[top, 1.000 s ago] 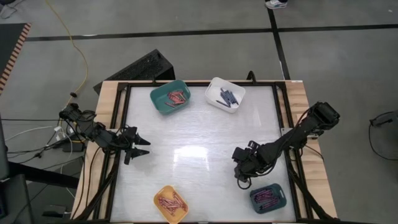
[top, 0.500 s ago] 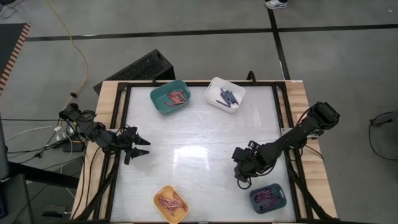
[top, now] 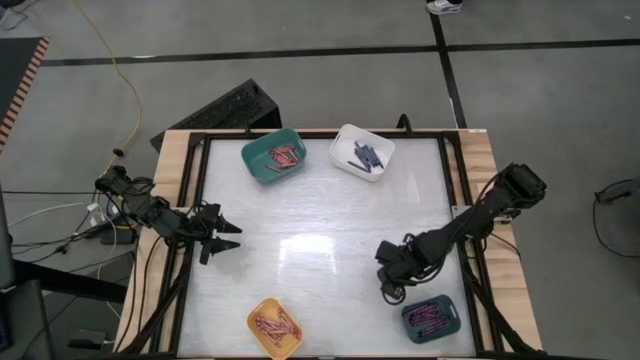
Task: Sort crayons
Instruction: Put the purple crayon into the blue bin
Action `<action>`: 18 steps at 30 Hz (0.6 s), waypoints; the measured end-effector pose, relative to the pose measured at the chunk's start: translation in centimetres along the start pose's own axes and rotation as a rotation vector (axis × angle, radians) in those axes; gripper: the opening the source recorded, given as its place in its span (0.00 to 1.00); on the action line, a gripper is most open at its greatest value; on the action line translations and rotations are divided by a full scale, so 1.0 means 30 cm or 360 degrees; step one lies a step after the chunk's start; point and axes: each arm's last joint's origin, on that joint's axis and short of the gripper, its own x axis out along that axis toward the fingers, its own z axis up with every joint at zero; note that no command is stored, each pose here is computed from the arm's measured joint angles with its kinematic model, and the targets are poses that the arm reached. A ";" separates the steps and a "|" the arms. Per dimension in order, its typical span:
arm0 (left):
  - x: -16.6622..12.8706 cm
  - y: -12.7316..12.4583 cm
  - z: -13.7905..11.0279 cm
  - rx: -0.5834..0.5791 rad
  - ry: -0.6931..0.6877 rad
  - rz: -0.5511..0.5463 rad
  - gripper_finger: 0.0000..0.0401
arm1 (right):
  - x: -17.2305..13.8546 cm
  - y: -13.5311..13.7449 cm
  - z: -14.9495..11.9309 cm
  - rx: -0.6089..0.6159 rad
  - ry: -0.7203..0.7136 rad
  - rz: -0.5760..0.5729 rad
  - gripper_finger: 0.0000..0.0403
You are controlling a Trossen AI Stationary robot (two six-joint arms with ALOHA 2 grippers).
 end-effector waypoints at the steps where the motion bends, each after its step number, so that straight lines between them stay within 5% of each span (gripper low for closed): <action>1: 0.000 0.000 0.000 0.0000 0.0000 0.0000 0.57 | 0.000 0.001 -0.003 0.0012 -0.0001 0.0000 0.55; 18: 0.000 0.000 0.000 0.0000 0.0000 -0.0001 0.57 | -0.006 0.027 -0.028 0.0094 -0.0155 -0.0006 0.55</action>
